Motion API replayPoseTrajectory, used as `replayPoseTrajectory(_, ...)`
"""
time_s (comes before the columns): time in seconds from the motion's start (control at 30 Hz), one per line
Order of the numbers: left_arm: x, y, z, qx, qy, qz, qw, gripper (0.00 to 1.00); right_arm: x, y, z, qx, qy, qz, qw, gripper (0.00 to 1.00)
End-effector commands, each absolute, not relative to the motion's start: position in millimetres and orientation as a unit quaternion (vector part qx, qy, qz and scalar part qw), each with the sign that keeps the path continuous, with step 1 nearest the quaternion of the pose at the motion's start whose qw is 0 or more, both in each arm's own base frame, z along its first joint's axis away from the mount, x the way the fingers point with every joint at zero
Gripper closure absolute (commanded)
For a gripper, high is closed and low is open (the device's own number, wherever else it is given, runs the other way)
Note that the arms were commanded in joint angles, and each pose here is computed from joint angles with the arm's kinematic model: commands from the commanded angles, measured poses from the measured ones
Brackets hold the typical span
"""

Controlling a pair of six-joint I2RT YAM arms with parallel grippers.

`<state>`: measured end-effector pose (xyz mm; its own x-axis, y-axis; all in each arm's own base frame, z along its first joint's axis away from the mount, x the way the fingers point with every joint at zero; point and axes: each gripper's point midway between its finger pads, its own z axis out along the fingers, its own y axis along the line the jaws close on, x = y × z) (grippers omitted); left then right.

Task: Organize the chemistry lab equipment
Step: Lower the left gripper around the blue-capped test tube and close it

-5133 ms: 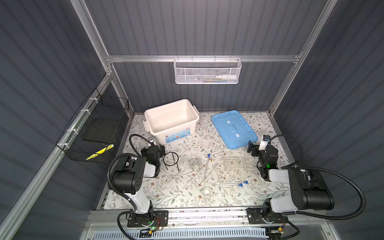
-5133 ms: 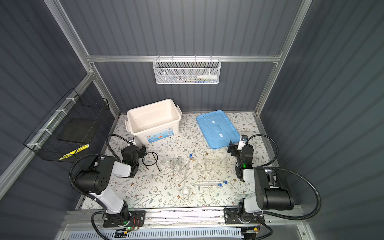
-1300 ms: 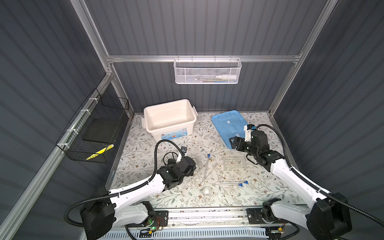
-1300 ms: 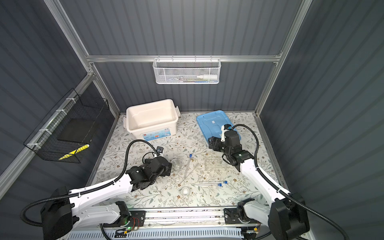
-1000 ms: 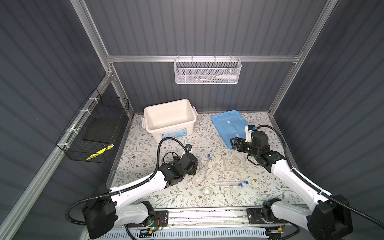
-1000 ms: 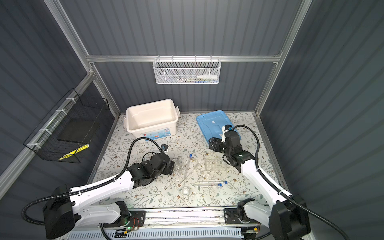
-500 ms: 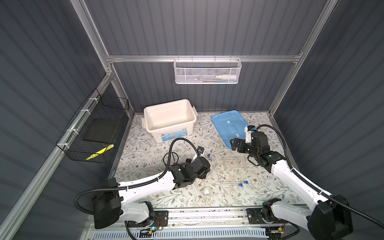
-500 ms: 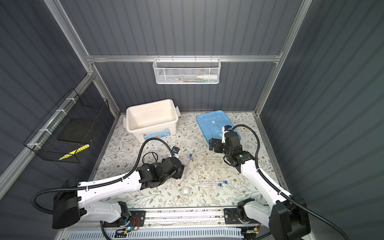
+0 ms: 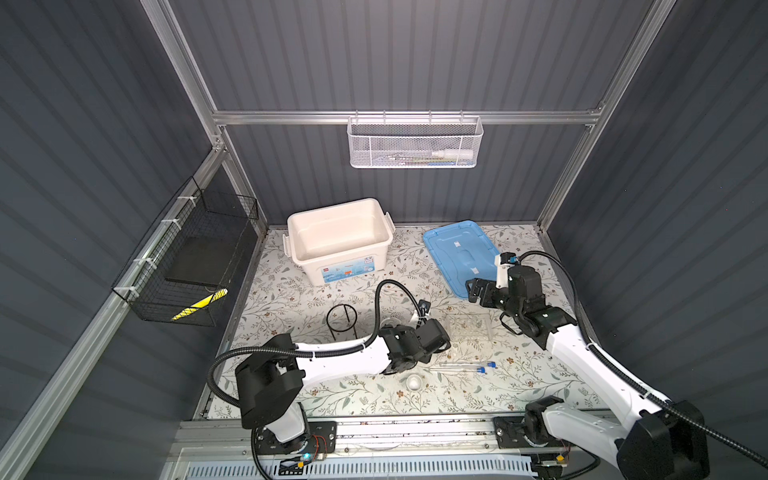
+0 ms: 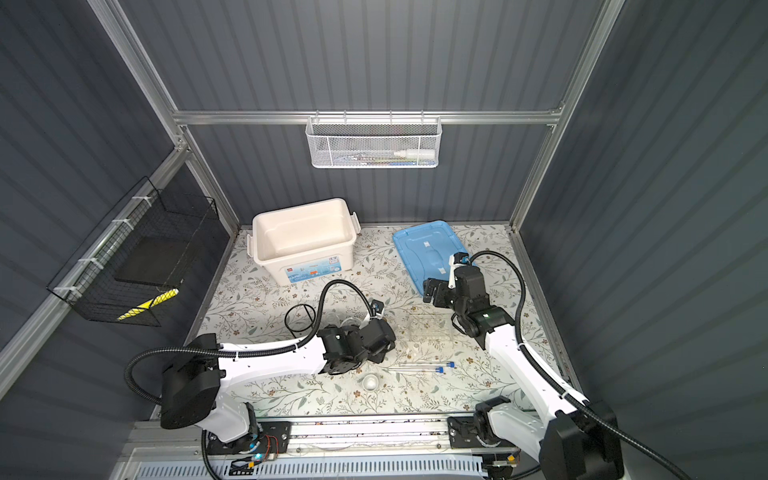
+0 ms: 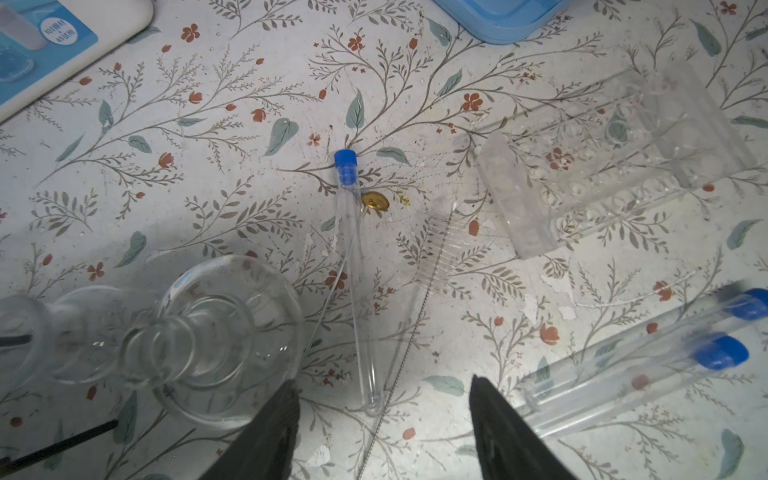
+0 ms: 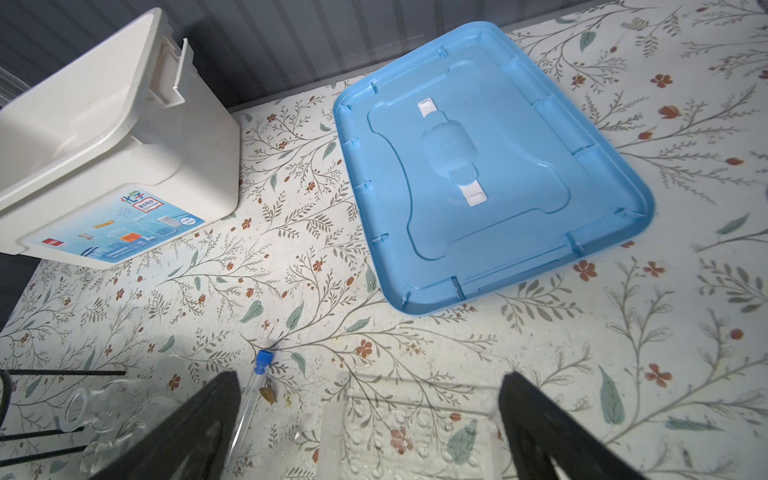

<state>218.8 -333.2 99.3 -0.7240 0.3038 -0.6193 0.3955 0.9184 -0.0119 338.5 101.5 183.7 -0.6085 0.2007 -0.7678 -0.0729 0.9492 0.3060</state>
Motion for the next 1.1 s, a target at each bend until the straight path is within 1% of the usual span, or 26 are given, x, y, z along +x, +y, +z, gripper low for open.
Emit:
replayPoseTrajectory(0.0,229.4,-332.5,92.8,0.155,0.941,-0.08,0.29,0.36,333.9,95.8,173.6,0.045,0.892,0.15,0.425,0.01)
replayPoseTrajectory(0.2,244.0,-340.7,92.6,0.16,0.942,-0.091,0.281,0.41,333.4,97.9,171.5,0.038,0.894,0.157,0.418,0.01)
replayPoseTrajectory(0.37,245.7,-350.0,81.0,0.174,0.946,-0.087,0.26,0.48,332.9,99.8,168.0,0.036,0.897,0.162,0.409,0.01)
replayPoseTrajectory(0.47,246.9,-349.7,71.5,0.165,0.951,-0.087,0.248,0.49,331.8,101.2,167.2,0.034,0.898,0.165,0.405,0.01)
replayPoseTrajectory(0.6,251.6,-347.2,66.7,0.149,0.955,-0.081,0.244,0.55,332.2,100.4,167.4,0.033,0.898,0.163,0.406,0.01)
replayPoseTrajectory(0.77,253.9,-350.0,61.3,0.154,0.957,-0.073,0.236,0.55,332.4,99.5,167.1,0.032,0.898,0.161,0.407,0.01)
replayPoseTrajectory(0.83,253.3,-350.4,57.4,0.155,0.958,-0.071,0.229,0.55,332.8,98.7,156.4,0.035,0.906,0.155,0.393,0.01)
replayPoseTrajectory(0.93,252.1,-348.8,52.9,0.151,0.961,-0.065,0.221,0.56,331.5,96.9,154.1,0.038,0.907,0.151,0.391,0.01)
replayPoseTrajectory(1.07,253.3,-341.9,47.9,0.137,0.966,-0.057,0.213,0.59,329.5,94.0,151.8,0.041,0.908,0.147,0.391,0.01)
